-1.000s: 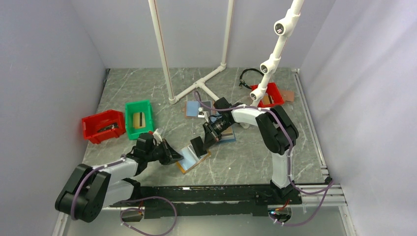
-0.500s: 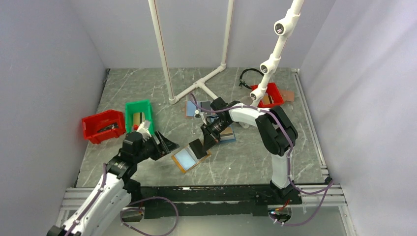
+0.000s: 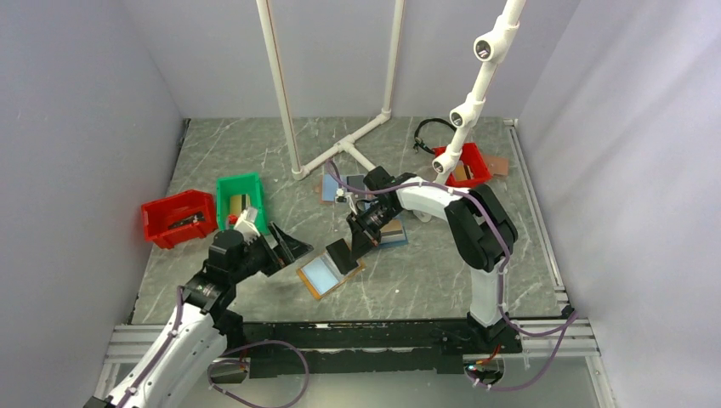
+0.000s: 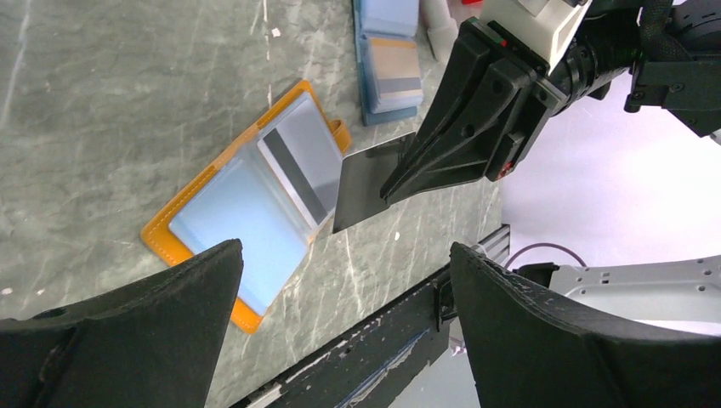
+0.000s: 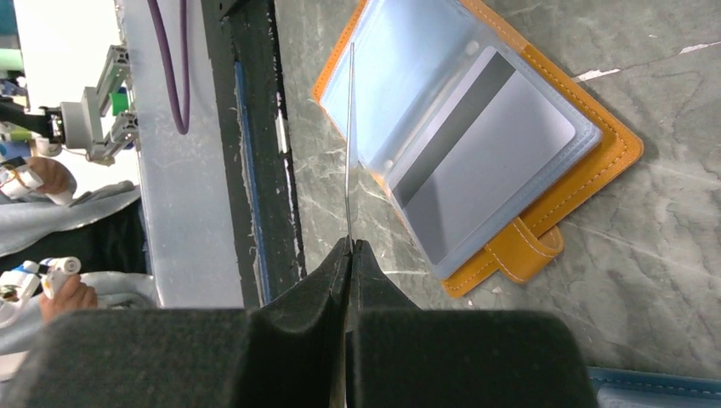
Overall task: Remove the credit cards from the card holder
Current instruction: Remove the credit card from the card holder, then place the credit card in the storage box.
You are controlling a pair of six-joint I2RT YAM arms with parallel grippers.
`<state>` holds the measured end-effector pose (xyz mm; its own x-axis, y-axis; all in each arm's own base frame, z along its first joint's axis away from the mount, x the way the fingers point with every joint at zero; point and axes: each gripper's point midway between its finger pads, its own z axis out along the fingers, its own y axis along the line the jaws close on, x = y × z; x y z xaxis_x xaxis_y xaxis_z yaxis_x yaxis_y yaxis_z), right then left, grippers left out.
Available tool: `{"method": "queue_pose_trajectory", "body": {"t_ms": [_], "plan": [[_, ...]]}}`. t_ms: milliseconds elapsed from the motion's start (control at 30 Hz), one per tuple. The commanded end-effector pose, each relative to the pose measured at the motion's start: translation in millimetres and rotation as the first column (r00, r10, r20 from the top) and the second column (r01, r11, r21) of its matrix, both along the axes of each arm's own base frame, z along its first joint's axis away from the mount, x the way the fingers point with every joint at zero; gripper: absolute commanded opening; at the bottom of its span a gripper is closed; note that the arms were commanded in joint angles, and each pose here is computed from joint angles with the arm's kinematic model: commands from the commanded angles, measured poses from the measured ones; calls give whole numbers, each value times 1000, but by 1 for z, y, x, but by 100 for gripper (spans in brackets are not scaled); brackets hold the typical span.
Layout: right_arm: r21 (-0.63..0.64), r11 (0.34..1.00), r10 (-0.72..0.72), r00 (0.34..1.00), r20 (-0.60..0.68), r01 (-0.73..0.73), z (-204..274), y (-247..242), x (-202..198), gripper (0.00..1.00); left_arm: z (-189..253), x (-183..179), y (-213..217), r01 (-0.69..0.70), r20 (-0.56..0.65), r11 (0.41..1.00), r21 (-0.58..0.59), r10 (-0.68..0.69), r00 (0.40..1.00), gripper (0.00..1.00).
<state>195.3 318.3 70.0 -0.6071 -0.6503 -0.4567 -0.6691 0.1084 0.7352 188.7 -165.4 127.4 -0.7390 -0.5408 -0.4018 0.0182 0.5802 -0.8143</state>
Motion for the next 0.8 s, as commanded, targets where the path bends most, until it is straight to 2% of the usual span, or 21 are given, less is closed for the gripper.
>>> {"method": "queue_pose_trajectory", "body": {"t_ms": [0,200,300,500,633,767], "plan": [[64,998,18,994,106,-24,28,6,9,0,27,8,-11,47,98,997,-56,-41,994,99],[62,997,42,985,170,-53,31,1,11,0,33,15,-20,53,141,982,-183,-27,990,99],[60,996,57,983,172,-68,30,-1,10,0,35,11,-27,93,141,971,-221,-62,988,99],[58,996,55,986,155,-65,26,-2,9,0,39,3,-31,174,159,972,-156,-149,976,96],[95,993,59,993,103,-69,33,2,5,0,39,3,-33,199,217,967,-159,-163,962,91],[141,987,70,996,61,-78,43,7,-1,0,35,3,-34,210,253,964,-163,-165,953,90]]}}
